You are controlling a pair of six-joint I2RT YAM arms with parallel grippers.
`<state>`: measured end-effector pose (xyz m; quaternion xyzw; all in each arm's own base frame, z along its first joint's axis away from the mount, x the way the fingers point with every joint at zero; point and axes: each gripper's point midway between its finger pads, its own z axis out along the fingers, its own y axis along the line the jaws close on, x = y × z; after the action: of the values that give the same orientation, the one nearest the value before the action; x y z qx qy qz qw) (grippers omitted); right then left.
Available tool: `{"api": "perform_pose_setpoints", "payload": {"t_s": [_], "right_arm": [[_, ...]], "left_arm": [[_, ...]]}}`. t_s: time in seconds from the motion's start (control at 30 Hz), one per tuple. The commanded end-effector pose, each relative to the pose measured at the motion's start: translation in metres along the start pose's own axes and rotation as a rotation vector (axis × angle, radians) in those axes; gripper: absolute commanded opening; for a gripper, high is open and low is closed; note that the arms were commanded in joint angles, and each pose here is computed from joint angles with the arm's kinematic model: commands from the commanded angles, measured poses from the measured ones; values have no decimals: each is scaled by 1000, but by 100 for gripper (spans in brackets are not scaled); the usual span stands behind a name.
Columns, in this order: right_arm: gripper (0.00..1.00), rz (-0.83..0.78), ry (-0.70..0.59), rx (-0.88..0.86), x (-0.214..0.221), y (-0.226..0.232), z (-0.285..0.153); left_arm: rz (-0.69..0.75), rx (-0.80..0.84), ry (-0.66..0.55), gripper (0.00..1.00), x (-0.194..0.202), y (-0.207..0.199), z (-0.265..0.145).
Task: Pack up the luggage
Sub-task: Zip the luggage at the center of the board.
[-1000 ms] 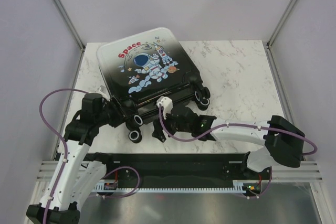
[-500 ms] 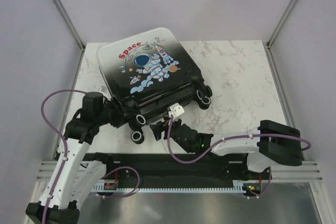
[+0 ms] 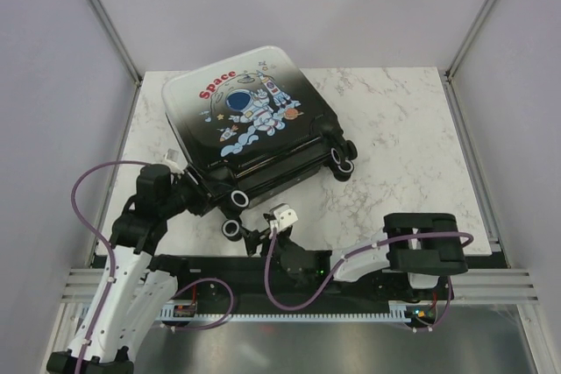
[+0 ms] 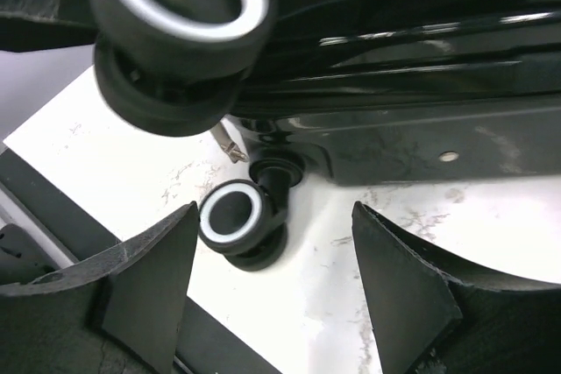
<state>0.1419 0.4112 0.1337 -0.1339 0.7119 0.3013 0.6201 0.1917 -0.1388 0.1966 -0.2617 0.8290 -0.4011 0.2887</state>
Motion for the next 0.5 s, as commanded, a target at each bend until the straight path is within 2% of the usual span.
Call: {"api": "perform_pose_setpoints", "payload": {"t_s": [0.0,0.13,0.23,0.47], "right_arm": [[78,22,-58,16,5,15,9],[78,57,-100,10,15,28,22],[78,11,-128,30,20,33,32],[76,-11,-156,51,33,23,60]], "left_arm": [[32,258,-10,2,-11,-61,-2],[27,264,-7,2,-12,-60,4],[19,269,2,2,-10,-59,5],[-23,274,20,2,-5,-57,5]]}}
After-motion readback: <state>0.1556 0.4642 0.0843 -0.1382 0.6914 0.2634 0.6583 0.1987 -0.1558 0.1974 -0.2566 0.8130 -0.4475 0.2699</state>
